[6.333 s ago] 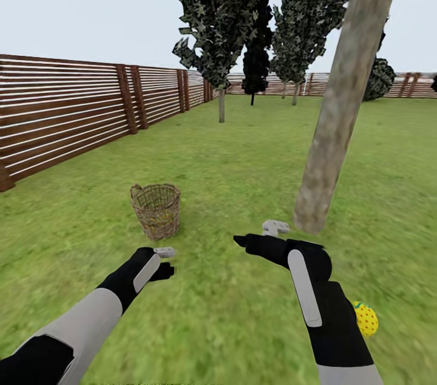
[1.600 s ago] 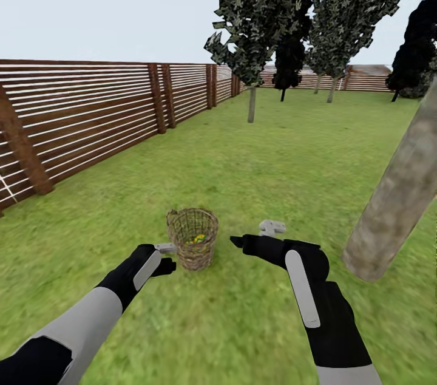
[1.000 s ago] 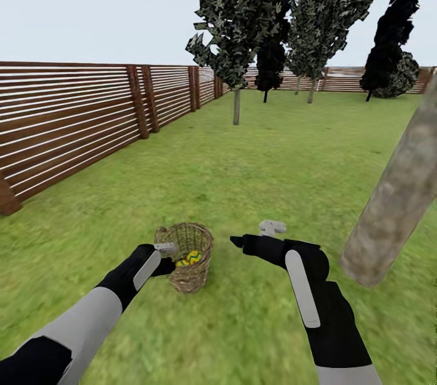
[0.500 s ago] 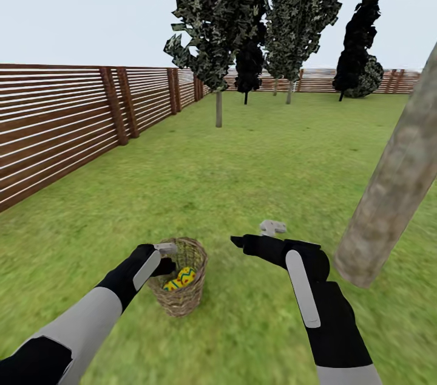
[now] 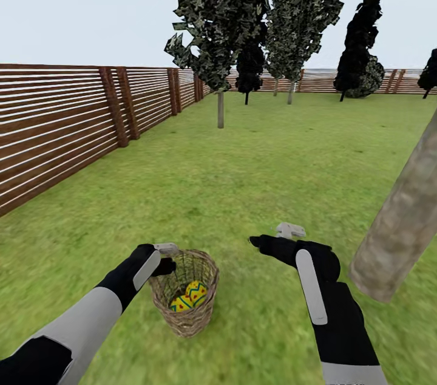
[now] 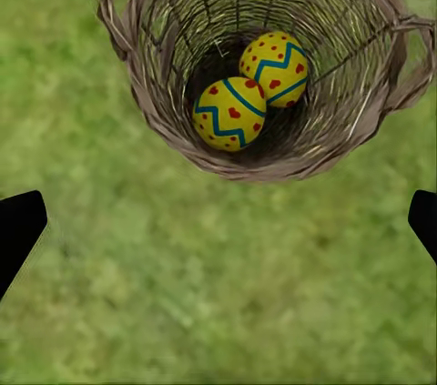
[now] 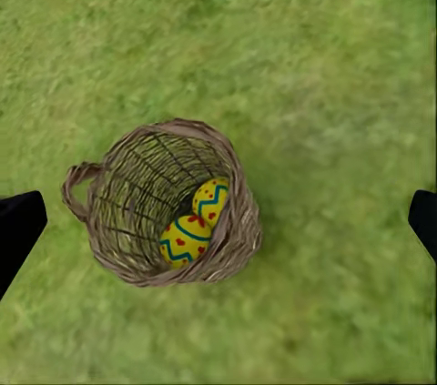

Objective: Take the three Easter eggs out of the wicker basket on the lawn in the garden, then place them on the lawn next to a single tree (choose any tree) so that all three eggs are next to the same tree and none are left in the basket.

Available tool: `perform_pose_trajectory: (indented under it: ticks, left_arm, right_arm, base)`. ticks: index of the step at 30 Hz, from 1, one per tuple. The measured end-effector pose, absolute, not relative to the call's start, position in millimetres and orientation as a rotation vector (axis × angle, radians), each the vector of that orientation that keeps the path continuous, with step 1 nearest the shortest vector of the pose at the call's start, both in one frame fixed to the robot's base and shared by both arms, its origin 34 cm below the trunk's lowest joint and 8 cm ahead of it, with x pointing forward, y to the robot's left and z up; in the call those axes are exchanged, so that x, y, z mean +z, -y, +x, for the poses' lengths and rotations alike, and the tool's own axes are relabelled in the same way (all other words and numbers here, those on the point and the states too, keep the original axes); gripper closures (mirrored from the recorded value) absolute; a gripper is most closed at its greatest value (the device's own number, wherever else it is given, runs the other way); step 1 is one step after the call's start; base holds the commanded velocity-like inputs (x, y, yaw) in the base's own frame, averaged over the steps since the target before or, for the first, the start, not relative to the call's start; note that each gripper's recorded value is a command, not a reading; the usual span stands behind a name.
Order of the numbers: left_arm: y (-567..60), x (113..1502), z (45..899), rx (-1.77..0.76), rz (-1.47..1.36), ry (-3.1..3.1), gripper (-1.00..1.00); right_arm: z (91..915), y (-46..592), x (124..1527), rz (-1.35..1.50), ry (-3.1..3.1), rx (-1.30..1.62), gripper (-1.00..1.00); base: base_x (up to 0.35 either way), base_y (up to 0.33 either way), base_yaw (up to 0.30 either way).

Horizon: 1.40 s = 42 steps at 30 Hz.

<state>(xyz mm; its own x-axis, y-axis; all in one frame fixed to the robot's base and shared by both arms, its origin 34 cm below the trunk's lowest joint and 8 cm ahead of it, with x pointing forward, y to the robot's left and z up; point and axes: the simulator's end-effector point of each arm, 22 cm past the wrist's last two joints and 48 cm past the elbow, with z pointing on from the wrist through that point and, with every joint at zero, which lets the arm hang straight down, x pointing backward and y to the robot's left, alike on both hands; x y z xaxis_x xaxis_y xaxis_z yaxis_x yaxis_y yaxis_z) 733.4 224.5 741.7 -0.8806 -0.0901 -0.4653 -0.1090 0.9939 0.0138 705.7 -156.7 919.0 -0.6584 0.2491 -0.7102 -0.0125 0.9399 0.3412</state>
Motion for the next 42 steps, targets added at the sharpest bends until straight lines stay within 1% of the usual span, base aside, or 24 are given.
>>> perform_pose_trajectory:
  ticks: [8, 12, 26, 34, 42]
  left_arm:
    - [-224.6, 740.6, 732.4, 0.053, -0.142, -2.660, -1.00]
    - [-222.2, 735.4, 722.4, 0.049, -0.118, -2.713, -1.00]
    - [-203.4, 728.5, 707.2, -0.063, -0.076, -2.792, -1.00]
    - [-188.6, 727.3, 703.5, -0.160, -0.054, -2.807, -1.00]
    - [-186.7, 730.0, 703.5, -0.170, -0.049, -2.805, -1.00]
  right_arm:
    - [703.1, 192.1, 896.6, 0.283, -2.311, 0.288, -1.00]
    - [702.1, 200.2, 891.4, 0.316, -2.320, 0.275, -1.00]
    - [700.0, 205.0, 881.4, 0.333, -2.343, 0.261, -1.00]
    - [699.4, 202.5, 878.9, 0.331, -2.350, 0.268, -1.00]
    - [699.3, 201.5, 881.5, 0.329, -2.346, 0.271, -1.00]
  base:
    - [0.233, 0.041, 0.000]
    - [0.121, 0.006, 0.000]
    - [0.015, 0.001, 0.000]
    - [0.099, 0.000, -0.004]
    - [0.010, 0.035, -0.177]
